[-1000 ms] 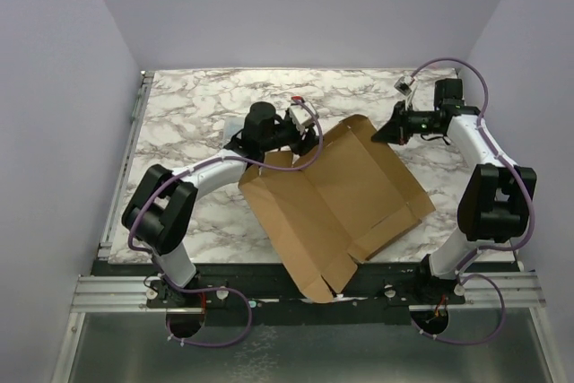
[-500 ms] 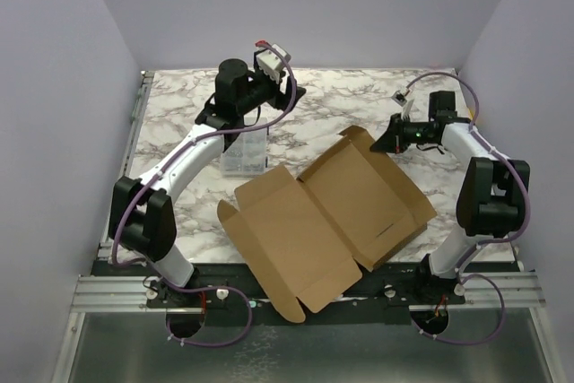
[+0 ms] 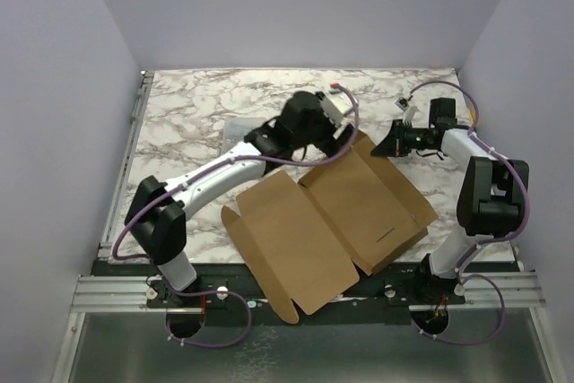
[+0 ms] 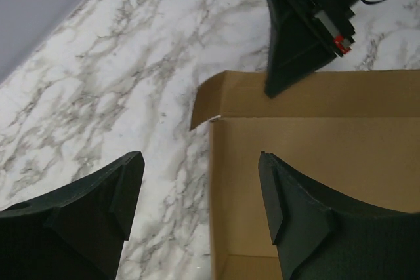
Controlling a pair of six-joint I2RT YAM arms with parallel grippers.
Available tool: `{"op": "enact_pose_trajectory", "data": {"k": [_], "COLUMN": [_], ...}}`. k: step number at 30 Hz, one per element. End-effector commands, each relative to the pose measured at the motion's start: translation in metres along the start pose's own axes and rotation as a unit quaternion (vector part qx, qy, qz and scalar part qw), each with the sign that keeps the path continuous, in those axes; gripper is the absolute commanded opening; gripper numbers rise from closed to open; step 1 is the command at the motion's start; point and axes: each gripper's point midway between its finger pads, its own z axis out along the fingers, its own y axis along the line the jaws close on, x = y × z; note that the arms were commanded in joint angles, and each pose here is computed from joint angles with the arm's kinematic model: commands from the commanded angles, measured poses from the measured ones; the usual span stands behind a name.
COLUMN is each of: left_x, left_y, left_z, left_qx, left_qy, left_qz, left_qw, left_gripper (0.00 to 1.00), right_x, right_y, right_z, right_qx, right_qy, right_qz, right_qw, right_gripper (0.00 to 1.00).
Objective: Fold the paper box
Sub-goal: Fold the paper box at the center of the board.
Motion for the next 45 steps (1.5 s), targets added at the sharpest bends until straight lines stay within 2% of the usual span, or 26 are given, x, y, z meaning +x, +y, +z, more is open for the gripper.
{"op": "enact_pose_trajectory", "data": {"k": [1,5,10,13,18,22,25,30,33,40,45], "left_x": [0.071,0.093,0.109,0.124,0.162,0.174,0.179,0.194,0.198,0.167,0.146], "left_y": [-0.02,-0.027,-0.027,-0.027,-0.017,-0.016,-0.022,-0.034,-0.043,-0.025,-0.027], "left_z": [0.02,0.033,0.025,0.015,0.006,0.007,0.013,0.019,0.019,0.01,0.008], "left_qx": [-0.076,-0.061,-0.034,-0.005,0.018,0.024,0.036,0.054,0.071,0.044,0.07], "left_qy": [0.112,0.134,0.149,0.164,0.217,0.237,0.245,0.274,0.281,0.247,0.219], "left_qz": [0.058,0.08,0.102,0.071,0.023,-0.005,-0.027,-0.062,-0.079,-0.098,-0.116], "left_qw": [0.989,0.986,0.983,0.984,0.976,0.971,0.969,0.958,0.954,0.963,0.966], "left_gripper": [0.78,0.79,0.83,0.9,0.9,0.9,0.85,0.68,0.6,0.62,0.65], "right_x": [0.004,0.01,0.014,0.013,0.013,0.014,0.016,0.019,0.019,0.021,0.022], "right_y": [-0.001,-0.003,-0.008,-0.008,-0.006,-0.005,-0.005,-0.005,-0.006,-0.008,-0.008], "right_z": [-0.006,-0.009,-0.019,-0.025,-0.026,-0.025,-0.024,-0.022,-0.021,-0.02,-0.02], "right_qx": [0.024,0.04,0.068,0.067,0.06,0.056,0.05,0.045,0.046,0.047,0.043], "right_qy": [-0.009,-0.004,-0.016,-0.023,-0.026,-0.026,-0.024,-0.022,-0.021,-0.019,-0.018], "right_qz": [0.007,0.003,0.017,0.024,0.026,0.028,0.033,0.04,0.041,0.045,0.049], "right_qw": [1.0,0.999,0.997,0.997,0.997,0.998,0.998,0.998,0.998,0.998,0.998], "right_gripper": [0.03,0.03,0.03,0.03,0.02,0.02,0.02,0.02,0.02,0.02,0.02]}}
